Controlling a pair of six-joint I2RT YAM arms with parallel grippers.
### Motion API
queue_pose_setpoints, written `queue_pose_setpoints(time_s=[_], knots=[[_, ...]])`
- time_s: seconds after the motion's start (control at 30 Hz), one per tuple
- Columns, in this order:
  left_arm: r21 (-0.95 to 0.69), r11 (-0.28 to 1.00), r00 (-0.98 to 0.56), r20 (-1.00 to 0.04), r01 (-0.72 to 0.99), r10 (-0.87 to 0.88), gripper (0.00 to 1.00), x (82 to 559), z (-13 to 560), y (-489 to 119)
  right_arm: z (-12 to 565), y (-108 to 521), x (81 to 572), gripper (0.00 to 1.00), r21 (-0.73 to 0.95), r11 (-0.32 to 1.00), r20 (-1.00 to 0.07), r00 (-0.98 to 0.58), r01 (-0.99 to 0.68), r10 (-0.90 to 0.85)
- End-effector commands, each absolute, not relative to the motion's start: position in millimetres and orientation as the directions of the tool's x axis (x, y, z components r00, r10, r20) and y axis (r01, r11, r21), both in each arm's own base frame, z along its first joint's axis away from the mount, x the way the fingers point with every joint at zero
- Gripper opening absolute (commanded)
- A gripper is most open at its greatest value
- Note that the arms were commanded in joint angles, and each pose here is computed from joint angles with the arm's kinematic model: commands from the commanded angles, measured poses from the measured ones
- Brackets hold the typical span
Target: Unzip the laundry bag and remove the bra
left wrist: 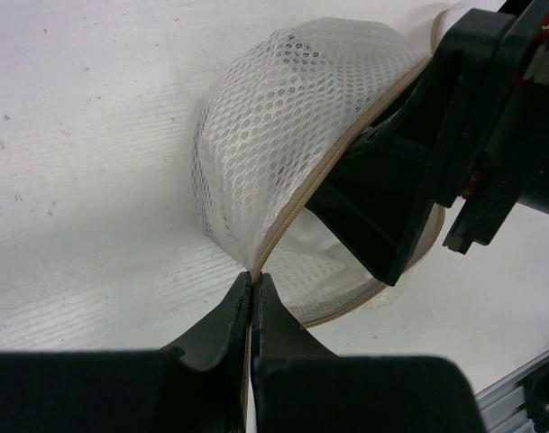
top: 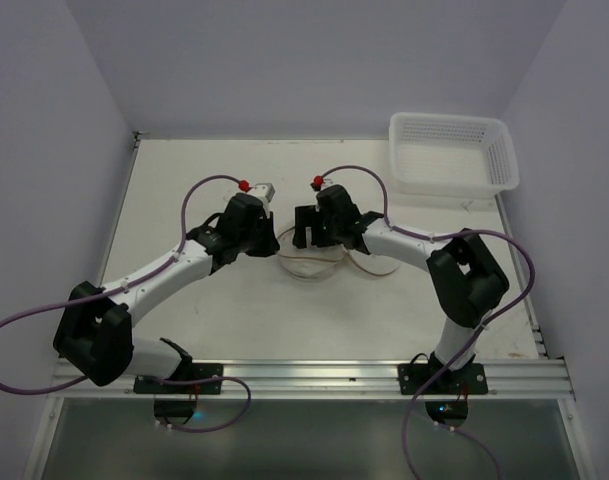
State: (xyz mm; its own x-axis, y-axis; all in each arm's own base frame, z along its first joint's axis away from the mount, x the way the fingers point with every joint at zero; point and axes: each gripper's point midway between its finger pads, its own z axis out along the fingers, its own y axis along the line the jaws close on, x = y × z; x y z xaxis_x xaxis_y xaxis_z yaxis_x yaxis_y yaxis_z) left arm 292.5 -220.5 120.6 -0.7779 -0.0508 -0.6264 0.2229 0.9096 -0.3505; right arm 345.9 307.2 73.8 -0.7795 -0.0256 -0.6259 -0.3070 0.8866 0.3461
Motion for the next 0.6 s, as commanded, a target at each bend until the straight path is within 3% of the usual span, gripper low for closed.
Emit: queue_pose_setpoints(time_s=[0.0, 0.1, 0.33, 0.43, 0.57], knots=[[-0.372, 0.904, -0.767, -0.636, 0.212, -0.082, 0.0, 297.5, 125.5, -221.4, 51.4, 299.4, 342.9, 0.84, 0.301, 0.903, -0.6, -0.797, -0.307, -0.071], [-0.381, 0.899, -0.772, -0.63, 0.214, -0.083, 0.0, 298.8, 122.6, -224.3, 47.2, 301.5, 341.6, 0.69, 0.295, 0.899, -0.593, -0.8, -0.322, -0.092], [-0.401, 0.89, -0.781, -0.618, 0.217, -0.088, 0.0, 301.5, 116.4, -231.3, 40.9, 303.4, 339.5, 0.23, 0.282, 0.897, -0.581, -0.804, -0.341, -0.123], [-0.401, 0.89, -0.783, -0.616, 0.217, -0.086, 0.0, 303.1, 114.6, -232.6, 53.6, 304.9, 338.3, 0.09, 0.296, 0.885, -0.596, -0.793, -0.36, -0.124], [-0.396, 0.893, -0.784, -0.615, 0.211, -0.088, 0.0, 306.5, 114.7, -232.8, 100.9, 314.5, 331.3, 0.0, 0.344, 0.829, -0.648, -0.751, -0.441, -0.131]])
